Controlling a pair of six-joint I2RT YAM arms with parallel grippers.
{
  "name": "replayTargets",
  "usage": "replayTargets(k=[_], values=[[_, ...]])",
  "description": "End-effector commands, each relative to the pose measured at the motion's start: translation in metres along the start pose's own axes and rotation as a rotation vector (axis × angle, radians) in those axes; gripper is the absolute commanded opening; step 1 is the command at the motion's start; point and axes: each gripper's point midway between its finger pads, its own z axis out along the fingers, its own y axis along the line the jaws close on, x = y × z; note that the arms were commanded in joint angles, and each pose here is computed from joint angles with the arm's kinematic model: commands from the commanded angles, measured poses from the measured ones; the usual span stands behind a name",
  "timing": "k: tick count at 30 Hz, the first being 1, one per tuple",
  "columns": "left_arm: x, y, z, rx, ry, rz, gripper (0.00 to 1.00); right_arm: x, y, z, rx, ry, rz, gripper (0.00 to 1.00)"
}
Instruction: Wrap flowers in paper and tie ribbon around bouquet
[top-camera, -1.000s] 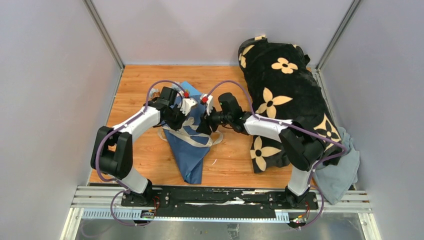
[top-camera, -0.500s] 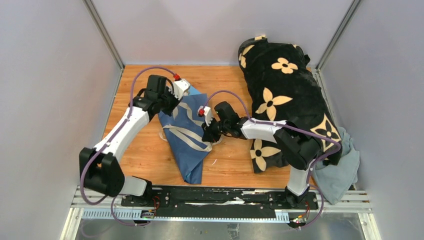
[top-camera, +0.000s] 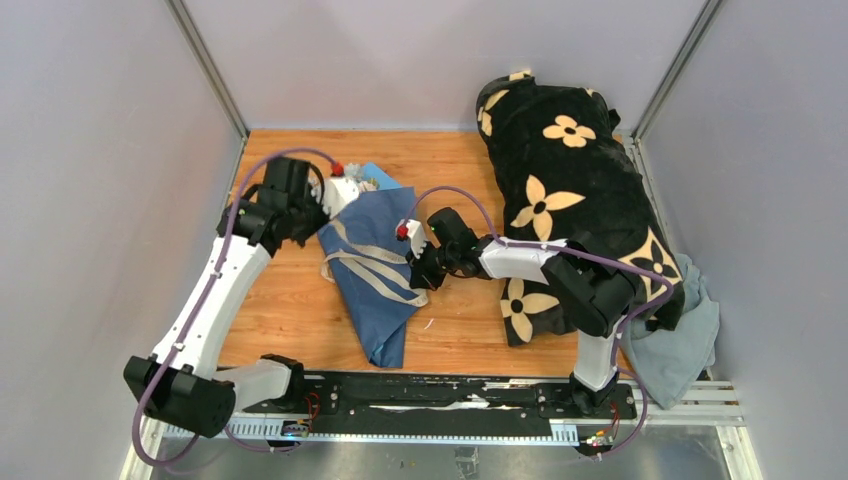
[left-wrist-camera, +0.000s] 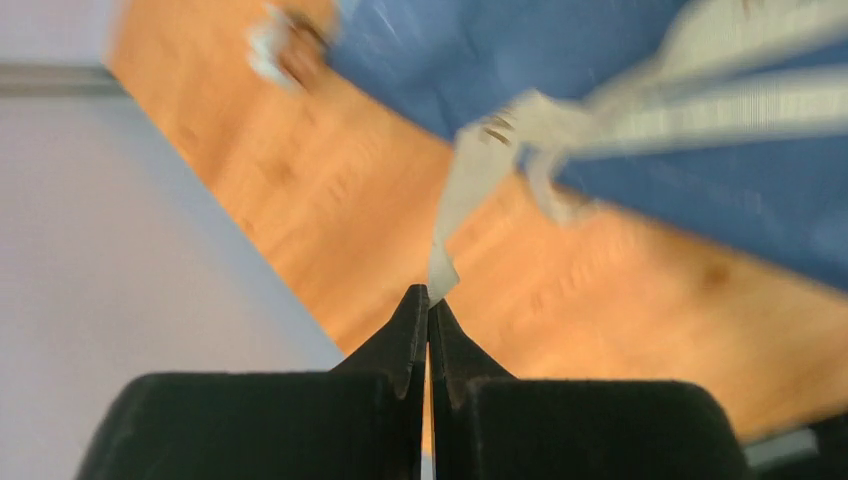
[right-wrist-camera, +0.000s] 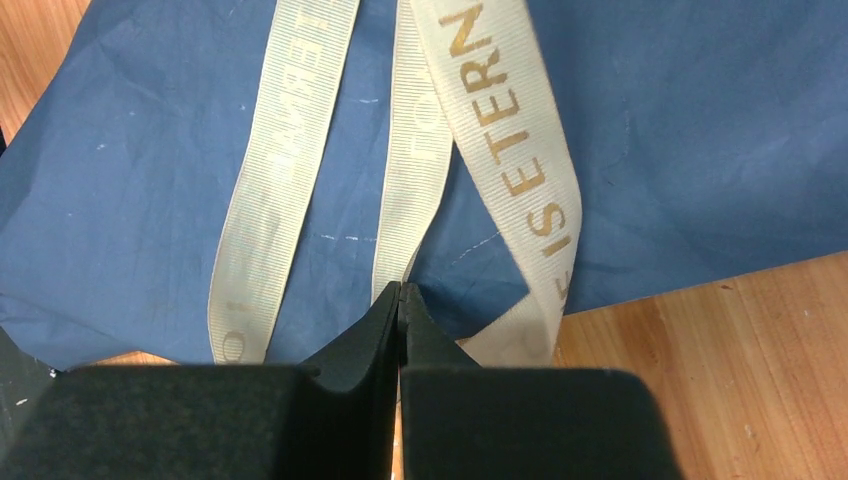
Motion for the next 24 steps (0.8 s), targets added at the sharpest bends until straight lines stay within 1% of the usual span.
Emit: replayTargets(k=[1, 2, 3, 4, 6, 7, 8, 9, 11, 14, 15, 16, 17, 18, 20, 22, 24], values=[[0.11, -0.054, 0.005, 0.197, 0.388, 0.193, 0.0, -0.009, 0.008, 0.0, -0.034, -0.005, -0.035, 0.0], [0.124, -0.061, 0.006, 0.224, 0.432, 0.217, 0.0, -0.012, 0.008, -0.001, -0.035, -0.011, -0.041, 0.0], [0.136, -0.066, 0.007, 0.246, 0.472, 0.249, 0.04, -0.015, 0.009, -0.002, -0.036, -0.015, -0.048, 0.0], [0.148, -0.071, 0.009, 0.264, 0.511, 0.276, 0.12, -0.017, 0.01, -0.003, -0.042, -0.018, -0.054, 0.0], [0.158, -0.07, 0.01, 0.274, 0.558, 0.322, 0.42, -0.019, 0.011, -0.004, -0.048, -0.018, -0.067, 0.05], [0.157, -0.069, 0.011, 0.274, 0.558, 0.33, 0.52, -0.021, 0.011, -0.006, -0.049, -0.018, -0.074, 0.09], [0.149, -0.068, 0.013, 0.283, 0.532, 0.322, 0.58, -0.023, 0.012, -0.008, -0.052, -0.021, -0.09, 0.13], [0.137, -0.068, 0.016, 0.295, 0.487, 0.305, 0.6, -0.025, 0.013, -0.01, -0.054, -0.025, -0.105, 0.17], [0.103, -0.072, 0.024, 0.348, 0.357, 0.251, 0.62, -0.033, 0.016, -0.017, -0.057, -0.042, -0.139, 0.25], [0.041, -0.097, 0.038, 0.488, 0.097, 0.166, 0.66, -0.042, 0.021, -0.025, -0.079, -0.071, -0.187, 0.35], [0.024, -0.109, 0.043, 0.533, 0.026, 0.173, 0.69, -0.044, 0.024, -0.026, -0.097, -0.081, -0.197, 0.38], [0.014, -0.118, 0.05, 0.557, -0.021, 0.188, 0.71, -0.045, 0.026, -0.028, -0.11, -0.09, -0.206, 0.39], [0.003, -0.13, 0.062, 0.561, -0.069, 0.239, 0.73, -0.047, 0.029, -0.031, -0.141, -0.104, -0.206, 0.4], [-0.001, -0.138, 0.067, 0.564, -0.089, 0.278, 0.74, -0.048, 0.03, -0.033, -0.156, -0.112, -0.203, 0.4], [-0.011, -0.146, 0.087, 0.516, -0.141, 0.345, 0.75, -0.05, 0.04, -0.041, -0.227, -0.148, -0.204, 0.4], [-0.015, -0.146, 0.104, 0.479, -0.174, 0.374, 0.75, -0.053, 0.051, -0.05, -0.284, -0.2, -0.24, 0.41], [-0.018, -0.146, 0.117, 0.46, -0.189, 0.397, 0.72, -0.056, 0.062, -0.059, -0.324, -0.271, -0.314, 0.42]])
